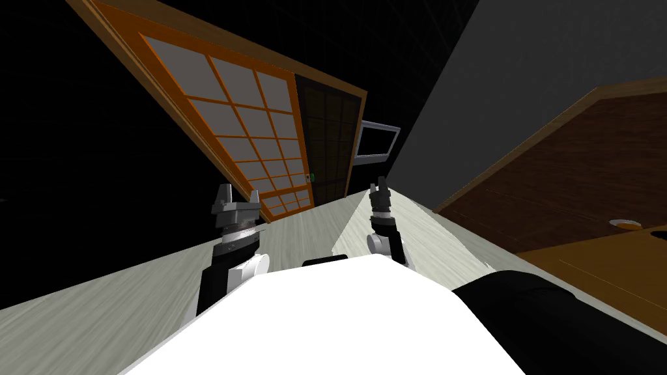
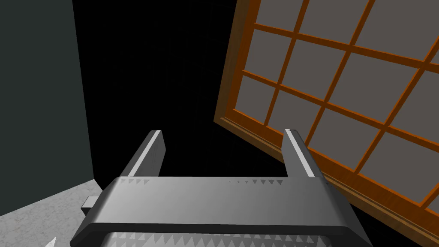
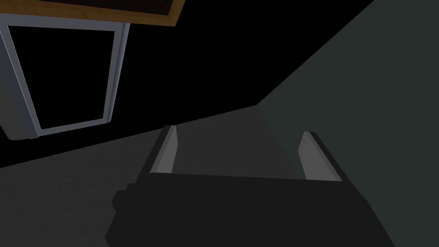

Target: Pull the door open

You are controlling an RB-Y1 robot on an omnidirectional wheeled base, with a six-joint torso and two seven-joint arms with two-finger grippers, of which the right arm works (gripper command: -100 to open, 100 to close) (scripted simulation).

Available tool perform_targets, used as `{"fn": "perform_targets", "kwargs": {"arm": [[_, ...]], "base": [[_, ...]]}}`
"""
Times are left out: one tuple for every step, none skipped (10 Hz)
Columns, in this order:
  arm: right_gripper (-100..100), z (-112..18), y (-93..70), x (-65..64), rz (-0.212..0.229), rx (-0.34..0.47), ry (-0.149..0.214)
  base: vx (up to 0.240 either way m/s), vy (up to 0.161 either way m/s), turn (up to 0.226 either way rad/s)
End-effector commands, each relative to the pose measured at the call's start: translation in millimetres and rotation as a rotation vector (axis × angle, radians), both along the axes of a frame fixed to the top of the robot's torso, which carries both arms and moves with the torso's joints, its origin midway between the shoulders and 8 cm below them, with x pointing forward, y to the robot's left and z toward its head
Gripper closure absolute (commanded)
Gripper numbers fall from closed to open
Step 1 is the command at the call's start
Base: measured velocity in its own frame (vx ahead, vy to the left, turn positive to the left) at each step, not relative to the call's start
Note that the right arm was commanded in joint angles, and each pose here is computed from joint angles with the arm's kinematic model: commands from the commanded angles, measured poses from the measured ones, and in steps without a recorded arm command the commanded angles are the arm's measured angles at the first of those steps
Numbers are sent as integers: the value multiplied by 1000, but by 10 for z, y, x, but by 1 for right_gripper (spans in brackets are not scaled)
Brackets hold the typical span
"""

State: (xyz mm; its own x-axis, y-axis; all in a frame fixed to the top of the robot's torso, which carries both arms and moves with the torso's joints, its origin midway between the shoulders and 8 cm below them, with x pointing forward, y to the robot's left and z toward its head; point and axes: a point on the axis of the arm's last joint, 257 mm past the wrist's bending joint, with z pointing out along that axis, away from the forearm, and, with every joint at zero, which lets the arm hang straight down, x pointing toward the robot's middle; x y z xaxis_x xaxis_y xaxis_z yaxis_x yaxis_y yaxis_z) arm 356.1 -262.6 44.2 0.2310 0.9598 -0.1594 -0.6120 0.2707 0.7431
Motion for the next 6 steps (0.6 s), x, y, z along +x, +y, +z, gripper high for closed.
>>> {"fn": "perform_targets", "kwargs": {"arm": [[-100,-113,-28,57,-28,-46,21],[-100,-176,-47,88,-43,-71,33],[-100,-241,-67,119,-59,-97,45],[-100,-332,-98,160,-82,-132,61],[-100,-378,-114,180,-93,-149,69],[-100,-471,-149,219,-115,-185,86]], "base": [[94,17,92],[155,39,90],[175,44,66],[200,22,81],[160,38,70],[142,49,78]]}}
